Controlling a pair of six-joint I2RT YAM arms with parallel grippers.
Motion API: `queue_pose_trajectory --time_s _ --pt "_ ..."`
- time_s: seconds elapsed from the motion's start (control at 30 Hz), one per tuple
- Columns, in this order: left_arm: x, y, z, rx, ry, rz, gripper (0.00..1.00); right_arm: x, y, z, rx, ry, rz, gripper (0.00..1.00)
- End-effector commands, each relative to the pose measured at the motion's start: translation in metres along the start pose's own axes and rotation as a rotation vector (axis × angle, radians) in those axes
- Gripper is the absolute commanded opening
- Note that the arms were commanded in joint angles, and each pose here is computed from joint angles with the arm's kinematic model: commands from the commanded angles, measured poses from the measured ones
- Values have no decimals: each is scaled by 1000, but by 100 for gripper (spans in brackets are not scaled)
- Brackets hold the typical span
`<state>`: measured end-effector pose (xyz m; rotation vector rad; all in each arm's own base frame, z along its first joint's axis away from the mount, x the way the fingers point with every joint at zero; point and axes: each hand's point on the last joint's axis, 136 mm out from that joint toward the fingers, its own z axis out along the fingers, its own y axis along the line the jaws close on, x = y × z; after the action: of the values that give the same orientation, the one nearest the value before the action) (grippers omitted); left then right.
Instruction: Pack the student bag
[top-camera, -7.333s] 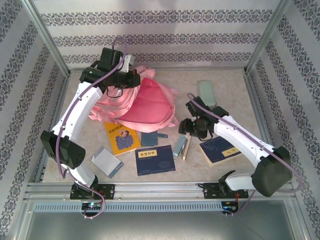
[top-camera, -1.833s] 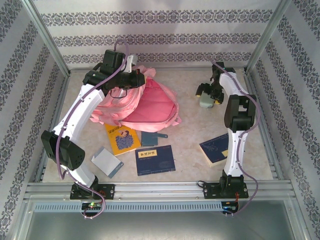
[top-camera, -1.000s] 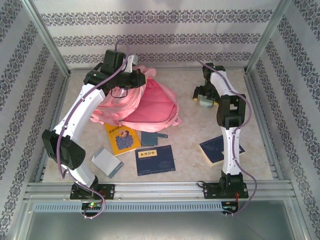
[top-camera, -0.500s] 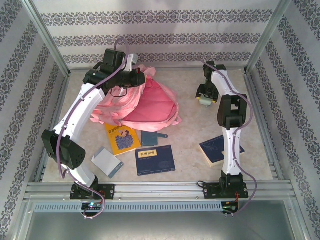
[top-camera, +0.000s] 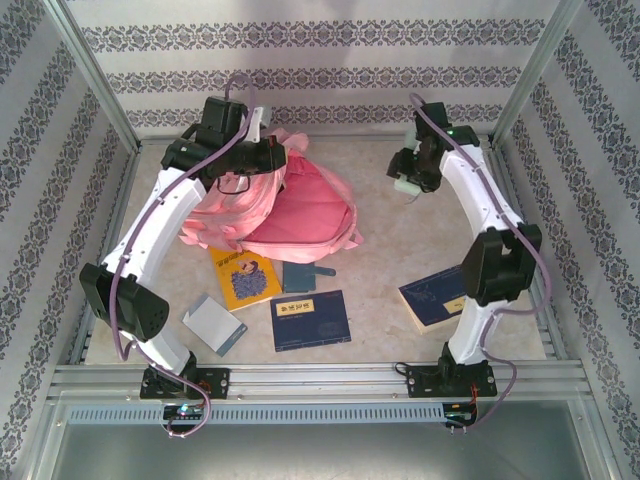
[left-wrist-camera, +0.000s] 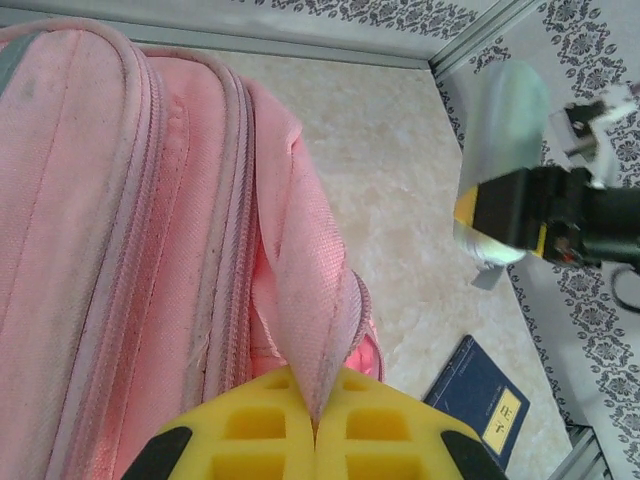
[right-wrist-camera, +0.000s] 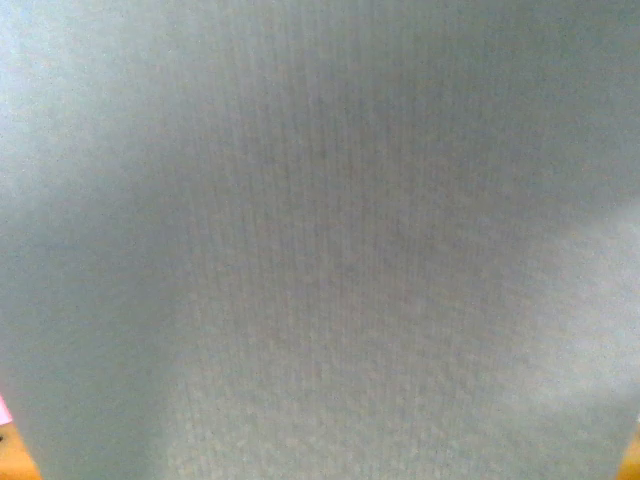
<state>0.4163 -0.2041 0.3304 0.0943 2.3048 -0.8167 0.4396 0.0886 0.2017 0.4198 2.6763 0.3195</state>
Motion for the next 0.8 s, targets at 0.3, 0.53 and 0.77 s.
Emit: queue_pose_trajectory --time_s 0.3,0.53,0.77 --pt "-43 -29 -37 90 -165 14 0 133 149 -51 -465 195 -74 60" --pt "-51 -35 -37 121 -180 -3 0 153 189 -22 -502 303 -35 61" --pt "-53 -42 -32 169 -176 -24 0 151 231 20 -473 330 54 64"
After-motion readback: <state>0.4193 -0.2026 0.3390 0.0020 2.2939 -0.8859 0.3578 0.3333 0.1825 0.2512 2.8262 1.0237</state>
